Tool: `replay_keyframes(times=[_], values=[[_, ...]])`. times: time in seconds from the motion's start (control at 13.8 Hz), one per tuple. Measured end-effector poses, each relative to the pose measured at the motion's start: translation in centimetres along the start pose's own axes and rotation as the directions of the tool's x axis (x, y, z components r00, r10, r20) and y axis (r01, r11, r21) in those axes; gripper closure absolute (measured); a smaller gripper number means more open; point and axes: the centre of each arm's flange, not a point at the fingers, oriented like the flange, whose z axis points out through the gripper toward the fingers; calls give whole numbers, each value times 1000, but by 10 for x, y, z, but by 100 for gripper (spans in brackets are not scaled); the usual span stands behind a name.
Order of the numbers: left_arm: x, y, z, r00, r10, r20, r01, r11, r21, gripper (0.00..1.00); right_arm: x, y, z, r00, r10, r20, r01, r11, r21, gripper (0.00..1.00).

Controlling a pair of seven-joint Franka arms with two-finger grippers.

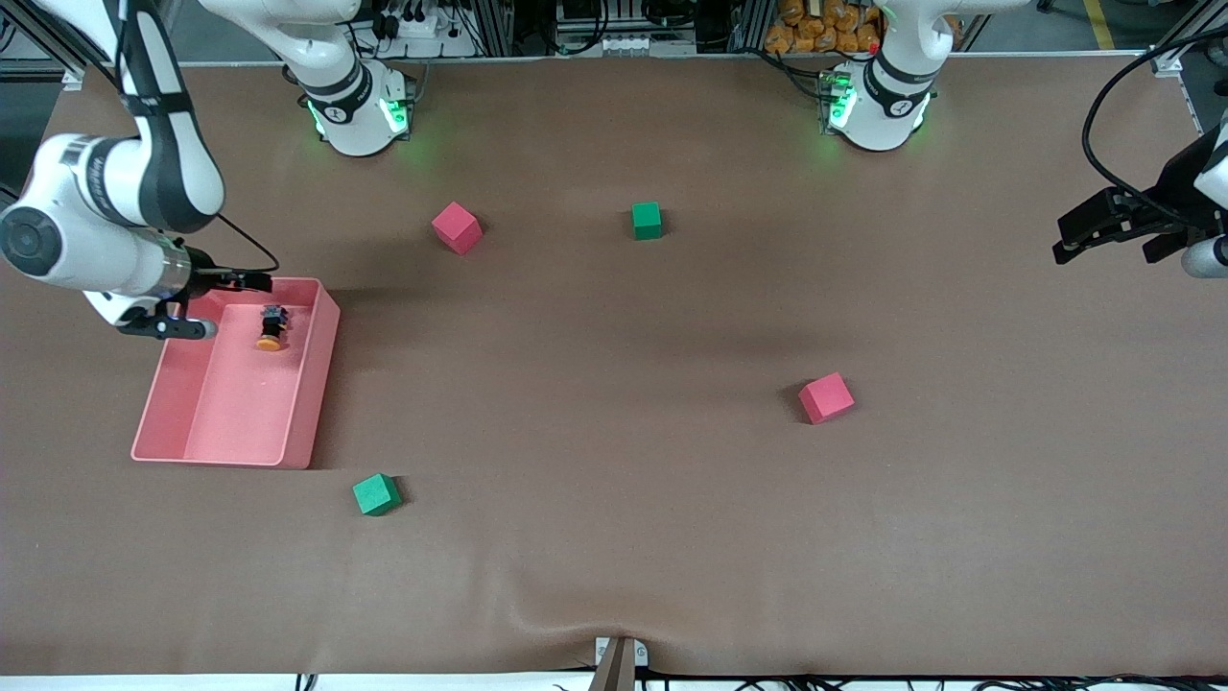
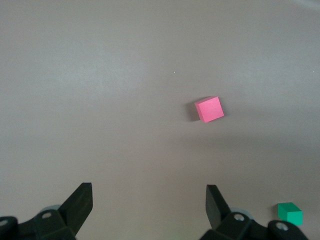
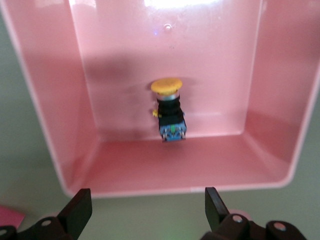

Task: Place and upright button with both arms
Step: 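Reach the right gripper down into the pink tray over the button, then close the right gripper on the button's blue base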

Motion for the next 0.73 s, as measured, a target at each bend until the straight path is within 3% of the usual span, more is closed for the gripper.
replay_keyframes(times=[0.44,0.73], values=[[2,-1,0,1000,-2,-11,2,1000,-1,0,20,4,46,993,-71,-95,70,997,-13,0],[5,-2,-2,999,-4,-33,4,1000,-2,0,30,11,70,991,-79,-110,78,997,-17,0]])
